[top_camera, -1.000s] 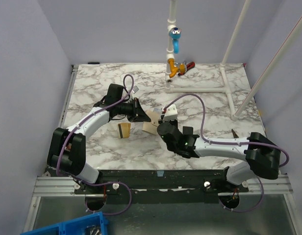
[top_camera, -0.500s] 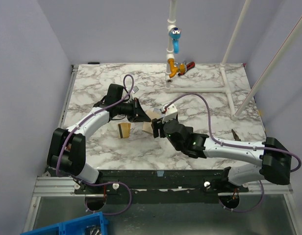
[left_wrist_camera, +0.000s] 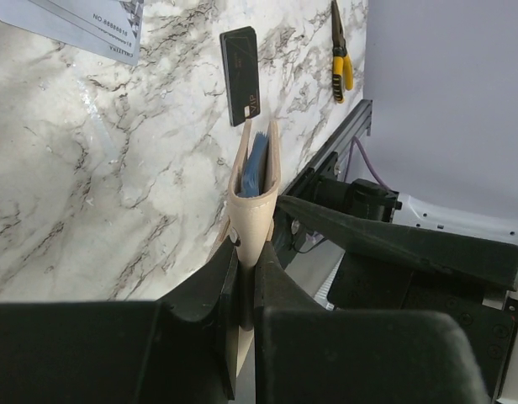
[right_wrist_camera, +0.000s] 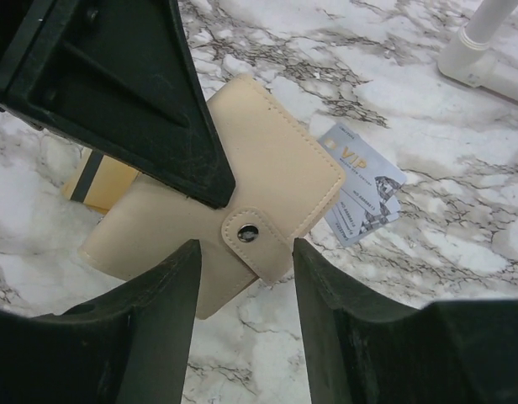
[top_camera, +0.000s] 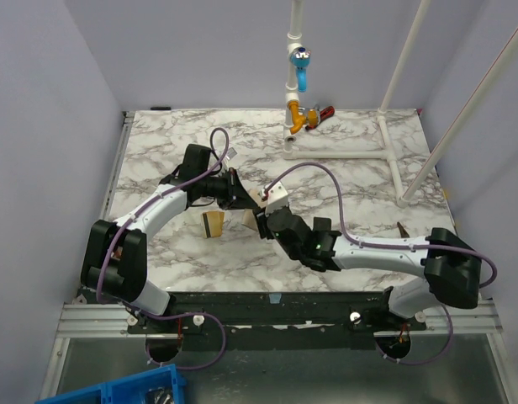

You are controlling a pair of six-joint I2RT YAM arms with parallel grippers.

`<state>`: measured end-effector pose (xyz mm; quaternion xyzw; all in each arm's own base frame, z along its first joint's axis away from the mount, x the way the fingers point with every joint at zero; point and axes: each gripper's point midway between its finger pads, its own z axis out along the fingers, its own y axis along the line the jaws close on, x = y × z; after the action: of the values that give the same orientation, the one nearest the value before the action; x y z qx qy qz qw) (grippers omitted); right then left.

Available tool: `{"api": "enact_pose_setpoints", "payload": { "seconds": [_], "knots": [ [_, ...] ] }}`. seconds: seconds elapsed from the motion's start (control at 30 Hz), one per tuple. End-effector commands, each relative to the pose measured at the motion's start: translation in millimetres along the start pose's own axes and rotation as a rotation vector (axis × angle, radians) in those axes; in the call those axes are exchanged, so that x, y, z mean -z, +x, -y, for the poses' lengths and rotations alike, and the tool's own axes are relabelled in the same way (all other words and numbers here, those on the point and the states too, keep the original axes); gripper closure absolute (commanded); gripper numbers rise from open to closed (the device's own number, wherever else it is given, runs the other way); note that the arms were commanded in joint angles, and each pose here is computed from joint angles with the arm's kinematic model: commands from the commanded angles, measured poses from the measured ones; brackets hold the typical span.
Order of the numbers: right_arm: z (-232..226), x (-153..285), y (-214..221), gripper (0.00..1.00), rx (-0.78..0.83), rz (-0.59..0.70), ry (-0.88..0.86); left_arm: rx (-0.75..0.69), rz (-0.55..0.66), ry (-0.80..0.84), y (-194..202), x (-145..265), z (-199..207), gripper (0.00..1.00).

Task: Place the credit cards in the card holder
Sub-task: Open the card holder.

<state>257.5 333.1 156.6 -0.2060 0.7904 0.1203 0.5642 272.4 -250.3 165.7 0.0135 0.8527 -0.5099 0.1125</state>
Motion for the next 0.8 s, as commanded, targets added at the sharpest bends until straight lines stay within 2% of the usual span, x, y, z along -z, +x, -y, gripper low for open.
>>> {"api": "enact_pose_setpoints", "payload": {
  "seconds": [0.0,0.23,0.37,0.57,0.77],
  "knots": [
    [14,-11,-3,0.55,0.058,0.033,0.104,-0.006,-0.014,0.055,7,7,17,1.00],
    [16,-25,-11,0.74,0.086,0.098,0.186,0.000,-0.018,0.062,7,7,18,1.00],
    [16,-29,-13,0.81,0.094,0.133,0.218,0.011,-0.027,0.071,8,6,18,1.00],
    [22,-32,-23,0.99,0.076,0.187,0.278,0.015,-0.029,0.065,9,4,14,1.00],
    [24,-33,-31,0.99,0.056,0.214,0.310,0.006,-0.023,0.060,9,5,13,1.00]
  ]
}}
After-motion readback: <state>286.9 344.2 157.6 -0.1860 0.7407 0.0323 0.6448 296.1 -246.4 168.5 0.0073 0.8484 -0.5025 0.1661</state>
